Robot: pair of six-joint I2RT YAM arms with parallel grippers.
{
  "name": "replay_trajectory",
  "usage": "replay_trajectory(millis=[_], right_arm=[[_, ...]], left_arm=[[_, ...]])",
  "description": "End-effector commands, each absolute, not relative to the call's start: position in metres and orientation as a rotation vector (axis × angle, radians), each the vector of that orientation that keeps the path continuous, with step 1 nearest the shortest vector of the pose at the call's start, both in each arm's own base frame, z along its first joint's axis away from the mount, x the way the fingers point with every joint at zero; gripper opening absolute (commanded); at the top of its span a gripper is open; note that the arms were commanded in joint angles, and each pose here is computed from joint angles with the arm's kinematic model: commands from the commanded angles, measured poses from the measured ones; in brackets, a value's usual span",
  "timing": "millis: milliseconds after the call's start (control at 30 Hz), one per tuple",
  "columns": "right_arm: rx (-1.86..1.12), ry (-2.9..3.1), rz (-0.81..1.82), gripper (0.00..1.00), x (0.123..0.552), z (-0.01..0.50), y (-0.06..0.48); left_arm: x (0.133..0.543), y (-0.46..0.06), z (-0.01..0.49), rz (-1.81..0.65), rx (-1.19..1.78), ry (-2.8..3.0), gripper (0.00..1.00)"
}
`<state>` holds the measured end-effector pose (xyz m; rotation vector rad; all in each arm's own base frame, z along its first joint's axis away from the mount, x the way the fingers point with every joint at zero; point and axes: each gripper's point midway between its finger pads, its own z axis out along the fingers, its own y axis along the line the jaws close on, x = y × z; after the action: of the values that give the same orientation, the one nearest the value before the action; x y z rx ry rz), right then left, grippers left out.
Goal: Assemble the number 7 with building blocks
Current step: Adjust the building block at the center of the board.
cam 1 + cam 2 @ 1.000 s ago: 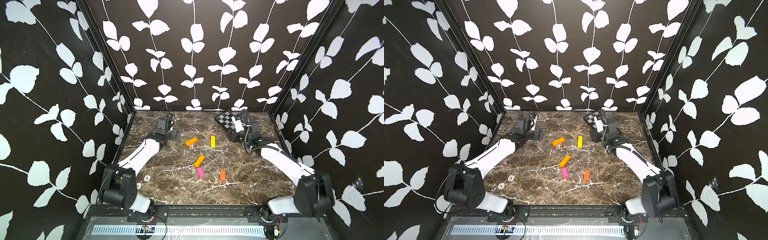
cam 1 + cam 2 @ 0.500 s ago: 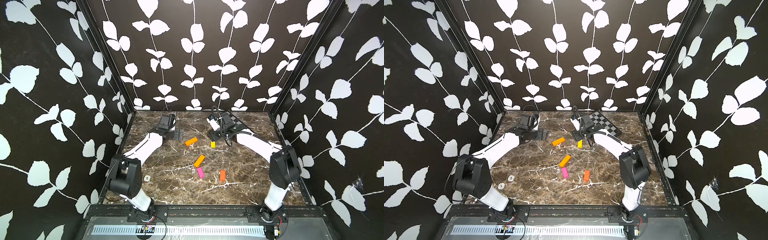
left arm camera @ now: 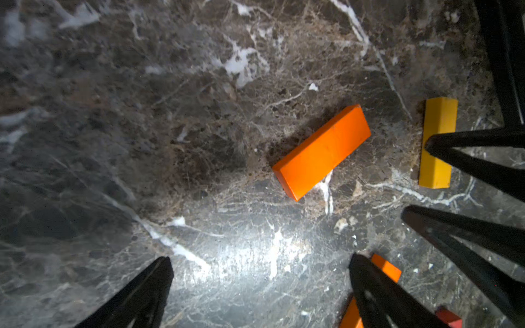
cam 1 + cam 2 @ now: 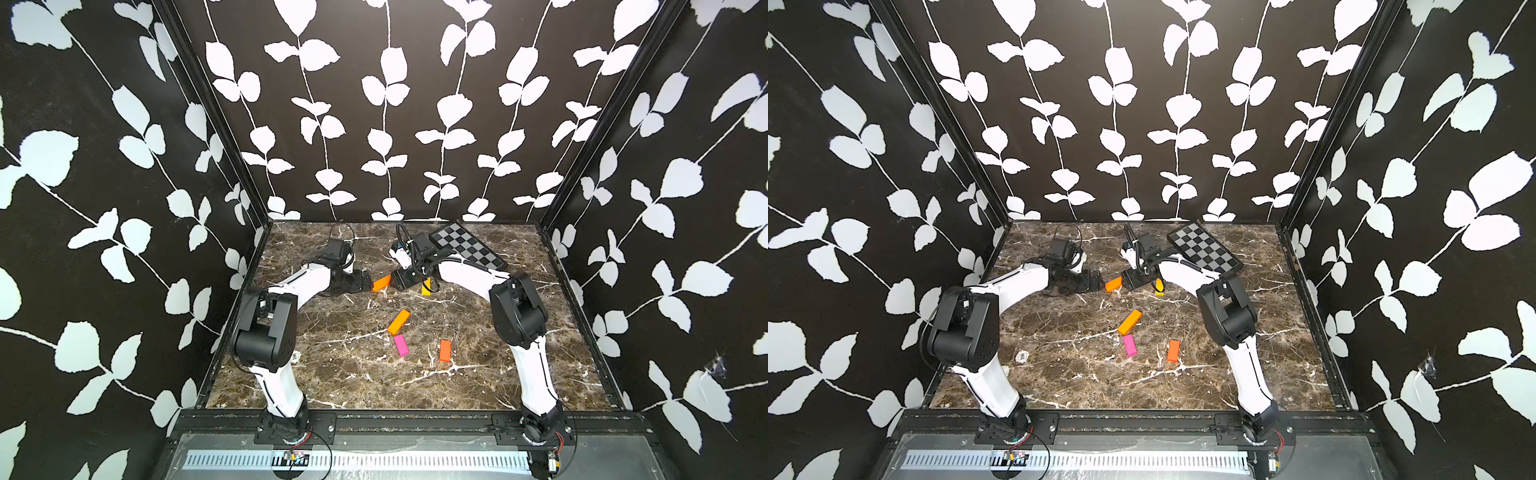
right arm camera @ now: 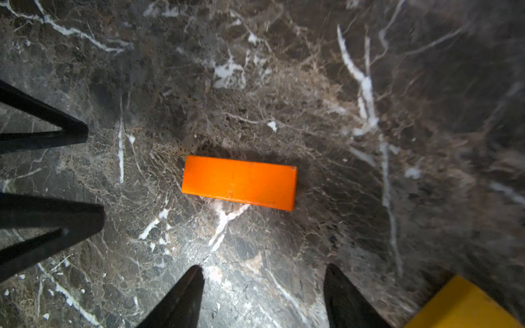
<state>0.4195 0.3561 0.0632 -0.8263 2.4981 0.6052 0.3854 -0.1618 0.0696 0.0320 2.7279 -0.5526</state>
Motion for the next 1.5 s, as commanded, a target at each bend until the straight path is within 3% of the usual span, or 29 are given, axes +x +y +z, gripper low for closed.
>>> replay_trajectory(millis=[0, 100, 267, 333, 933, 1267, 1467], right_arm=[[-0.788, 2.479, 0.683, 0.65, 0.424, 0.072, 0.367], [-0.771, 2.485, 0.679, 0.64, 0.427, 0.067, 0.368], [-0.73, 2.468, 0.636, 0.62, 0.439, 0.062, 0.367], [-0.713, 2.459, 0.634, 0.59, 0.444, 0.06, 0.368], [-0.615, 2.493, 0.67, 0.44, 0.46, 0.039, 0.369], [-0.599, 2.491, 0.755, 0.4, 0.461, 0.036, 0.373], [-0.602, 2.511, 0.771, 0.39, 0.456, 0.032, 0.372]], left_arm=[[0.378, -0.166, 0.078, -0.634, -0.024, 2.71, 0.96], [0.379, -0.169, 0.076, -0.666, -0.046, 2.705, 0.89], [0.384, -0.185, 0.07, -0.795, -0.077, 2.703, 0.65], [0.387, -0.186, 0.066, -0.805, -0.098, 2.703, 0.61], [0.401, -0.193, 0.051, -0.838, -0.162, 2.704, 0.47], [0.415, -0.199, 0.045, -0.848, -0.179, 2.697, 0.36], [0.418, -0.198, 0.042, -0.834, -0.186, 2.695, 0.35]])
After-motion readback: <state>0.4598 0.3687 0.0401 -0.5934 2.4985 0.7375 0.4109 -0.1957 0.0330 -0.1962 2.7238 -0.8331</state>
